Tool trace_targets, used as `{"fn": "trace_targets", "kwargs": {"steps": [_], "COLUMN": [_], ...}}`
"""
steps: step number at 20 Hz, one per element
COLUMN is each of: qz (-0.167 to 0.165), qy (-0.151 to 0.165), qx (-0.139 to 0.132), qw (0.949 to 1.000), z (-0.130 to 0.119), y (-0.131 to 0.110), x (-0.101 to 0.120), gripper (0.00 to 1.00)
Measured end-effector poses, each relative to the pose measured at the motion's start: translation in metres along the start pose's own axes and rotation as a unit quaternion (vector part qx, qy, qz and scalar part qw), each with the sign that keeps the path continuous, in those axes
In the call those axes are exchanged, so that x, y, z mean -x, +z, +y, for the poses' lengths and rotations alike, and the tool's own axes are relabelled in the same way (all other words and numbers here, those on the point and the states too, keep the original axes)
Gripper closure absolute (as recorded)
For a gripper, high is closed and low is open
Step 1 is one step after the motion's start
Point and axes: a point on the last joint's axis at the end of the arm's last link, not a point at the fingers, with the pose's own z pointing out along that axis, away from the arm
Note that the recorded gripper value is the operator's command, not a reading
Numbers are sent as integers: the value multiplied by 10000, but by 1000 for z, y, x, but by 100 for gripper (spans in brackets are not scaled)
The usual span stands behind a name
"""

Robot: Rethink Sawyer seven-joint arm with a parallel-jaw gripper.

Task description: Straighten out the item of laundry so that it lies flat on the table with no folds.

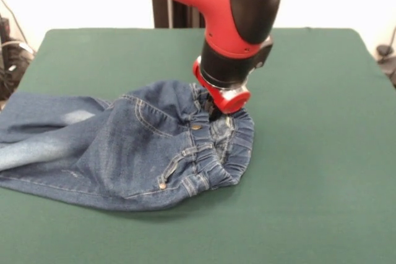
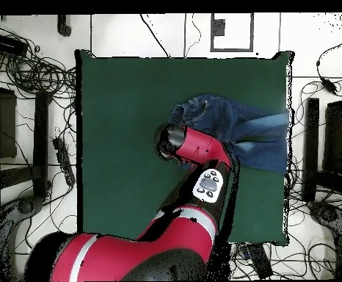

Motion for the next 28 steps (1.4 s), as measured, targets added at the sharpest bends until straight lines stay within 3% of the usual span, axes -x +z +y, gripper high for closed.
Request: {"fn": "trace_targets", "kwargs": {"steps": [11, 15, 17, 18, 20, 21, 22, 24, 25, 28], "qz": [-14, 91, 229, 353, 409, 547, 618, 687, 760, 769], "qy": [-14, 102, 279, 480, 578, 796, 880, 933, 957, 899], "qx": [-9, 135, 397, 697, 838, 1171, 1311, 1461, 1683, 1898], "qw": [10000, 9998, 9986, 9958, 9940, 9884, 9855, 9825, 9781, 9747], "z": [0, 2, 1, -1, -3, -7, -10, -13, -18, -23], "y": [0, 0, 0, 1, 2, 4, 4, 5, 7, 9], "x": [-1, 1, 5, 12, 16, 24, 27, 29, 30, 29], "gripper": [100, 100, 100, 100, 100, 100, 100, 100, 100, 100]}}
